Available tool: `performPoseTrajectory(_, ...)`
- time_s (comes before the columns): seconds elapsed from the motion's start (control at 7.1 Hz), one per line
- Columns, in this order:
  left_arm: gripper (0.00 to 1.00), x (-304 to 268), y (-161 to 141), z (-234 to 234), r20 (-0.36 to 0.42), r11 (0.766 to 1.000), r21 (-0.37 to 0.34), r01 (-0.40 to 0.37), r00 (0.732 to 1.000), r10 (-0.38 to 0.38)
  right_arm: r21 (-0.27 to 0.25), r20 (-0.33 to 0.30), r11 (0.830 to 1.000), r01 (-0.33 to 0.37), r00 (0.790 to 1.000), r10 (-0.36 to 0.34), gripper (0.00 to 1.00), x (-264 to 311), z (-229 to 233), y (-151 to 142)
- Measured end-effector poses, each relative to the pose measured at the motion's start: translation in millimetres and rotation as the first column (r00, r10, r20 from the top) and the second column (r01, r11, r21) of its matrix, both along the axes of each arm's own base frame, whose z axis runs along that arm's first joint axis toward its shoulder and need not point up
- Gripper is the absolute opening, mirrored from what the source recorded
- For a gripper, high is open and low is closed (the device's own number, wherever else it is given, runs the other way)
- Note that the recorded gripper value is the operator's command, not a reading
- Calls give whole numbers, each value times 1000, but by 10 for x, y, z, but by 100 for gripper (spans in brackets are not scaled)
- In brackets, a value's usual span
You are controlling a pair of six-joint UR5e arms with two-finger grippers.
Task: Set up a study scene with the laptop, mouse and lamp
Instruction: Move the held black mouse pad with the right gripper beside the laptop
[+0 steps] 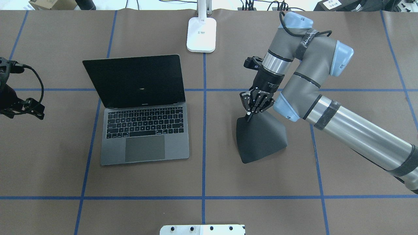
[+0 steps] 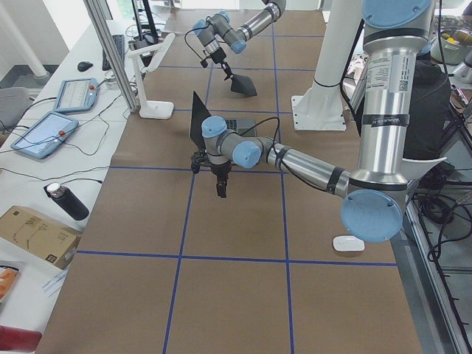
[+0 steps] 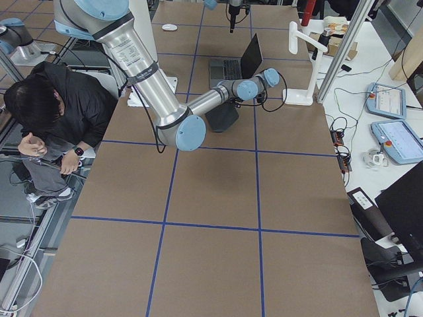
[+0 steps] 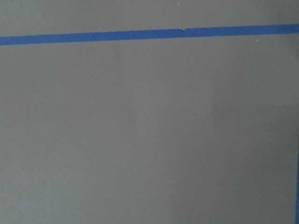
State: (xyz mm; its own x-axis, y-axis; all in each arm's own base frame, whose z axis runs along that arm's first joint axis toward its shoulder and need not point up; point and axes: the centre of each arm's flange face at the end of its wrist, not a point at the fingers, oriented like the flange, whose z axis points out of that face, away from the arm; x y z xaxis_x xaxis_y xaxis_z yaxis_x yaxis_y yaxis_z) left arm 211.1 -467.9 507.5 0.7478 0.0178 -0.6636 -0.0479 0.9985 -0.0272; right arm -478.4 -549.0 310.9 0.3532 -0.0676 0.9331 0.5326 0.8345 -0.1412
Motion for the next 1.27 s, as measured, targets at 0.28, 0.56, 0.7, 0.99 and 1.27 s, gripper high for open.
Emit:
performPoseTrajectory(0.28,100,2,-9,13,0,1000,0,1,1000,-1,19,-16,1000,-2,1000,3,0,-119,-88,-6)
performPoseTrajectory(0.56,100,4,-16,35,2,1000,-4,1,1000,-1,49,-45,998,-26,999,28,0,-244,-84,-5)
performPoseTrajectory(0.7,100,6,-19,43,3,1000,-5,1,1000,-1,54,-62,997,-51,997,54,0,-320,-47,0)
performPoseTrajectory(0.99,100,11,-22,60,5,1000,-7,1,1000,0,55,-83,994,-100,991,104,0,-459,-46,-16)
performPoseTrajectory(1.27,100,14,-27,84,7,1000,-11,1,1000,0,36,-95,992,-118,988,121,0,-556,-153,-23)
